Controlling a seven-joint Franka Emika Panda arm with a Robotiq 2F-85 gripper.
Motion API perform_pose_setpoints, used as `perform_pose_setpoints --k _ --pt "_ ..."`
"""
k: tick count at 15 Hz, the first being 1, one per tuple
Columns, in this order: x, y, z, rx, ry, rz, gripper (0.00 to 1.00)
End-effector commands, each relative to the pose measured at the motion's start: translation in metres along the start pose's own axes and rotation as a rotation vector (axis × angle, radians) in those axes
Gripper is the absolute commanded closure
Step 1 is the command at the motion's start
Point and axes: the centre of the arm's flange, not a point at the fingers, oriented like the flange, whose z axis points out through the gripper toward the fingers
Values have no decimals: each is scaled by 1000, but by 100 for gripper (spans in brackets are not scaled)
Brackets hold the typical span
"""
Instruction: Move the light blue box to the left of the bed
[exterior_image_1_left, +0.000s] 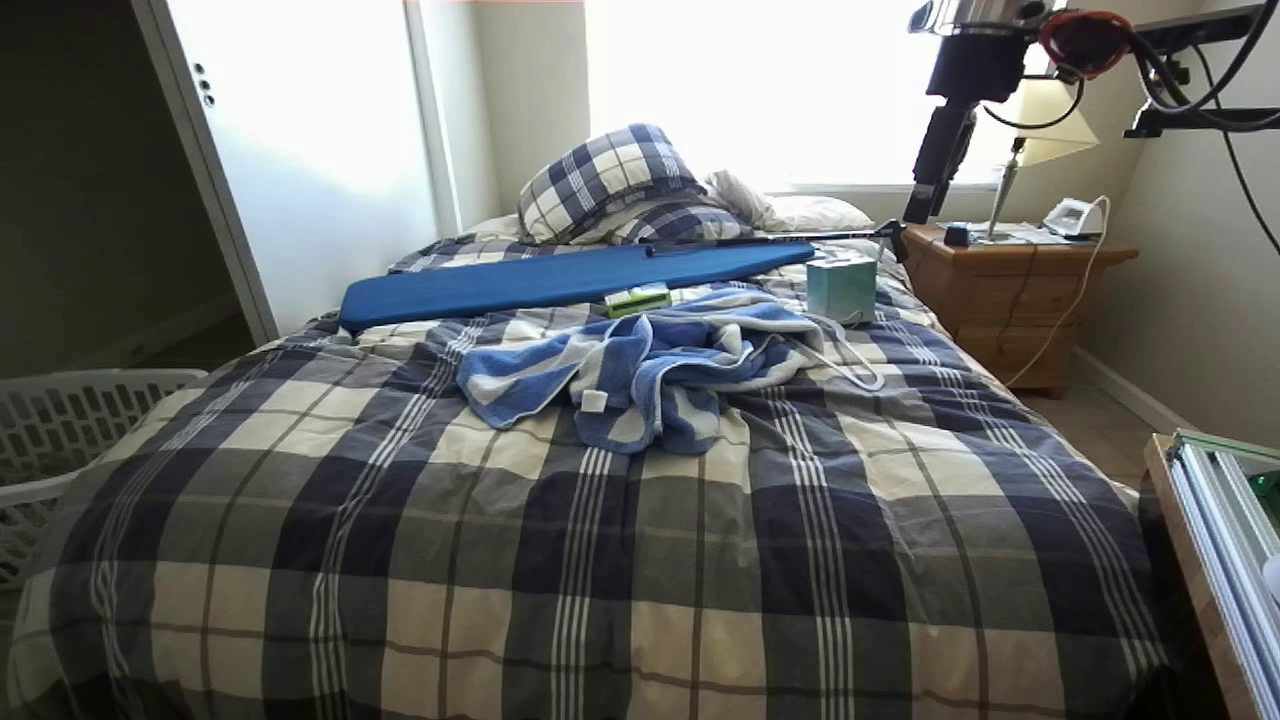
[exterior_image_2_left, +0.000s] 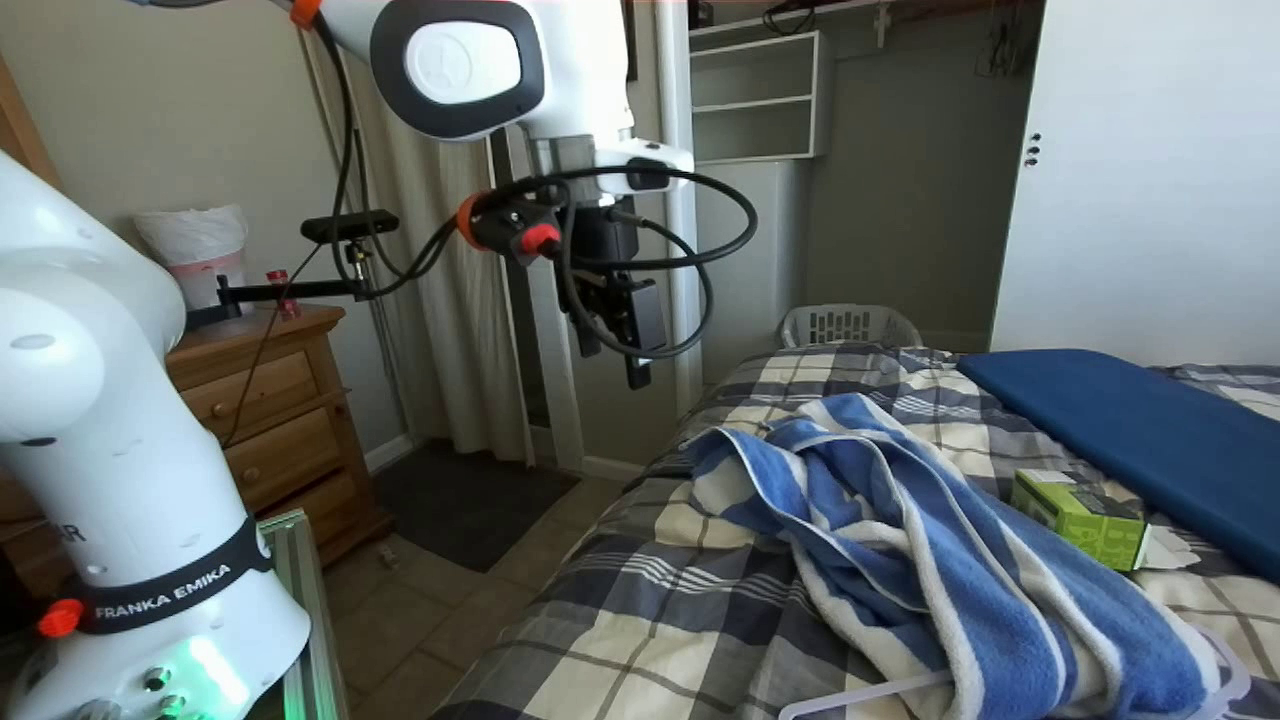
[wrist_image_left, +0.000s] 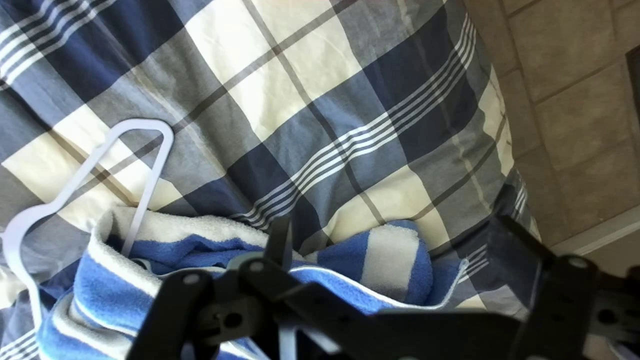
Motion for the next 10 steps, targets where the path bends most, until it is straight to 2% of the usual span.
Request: perform_pose_setpoints --k 1,6,10 --pt "20 42 6 14 31 29 0" --pt "58 121 15 19 127 35 0" --pt "84 177 35 61 152 49 0"
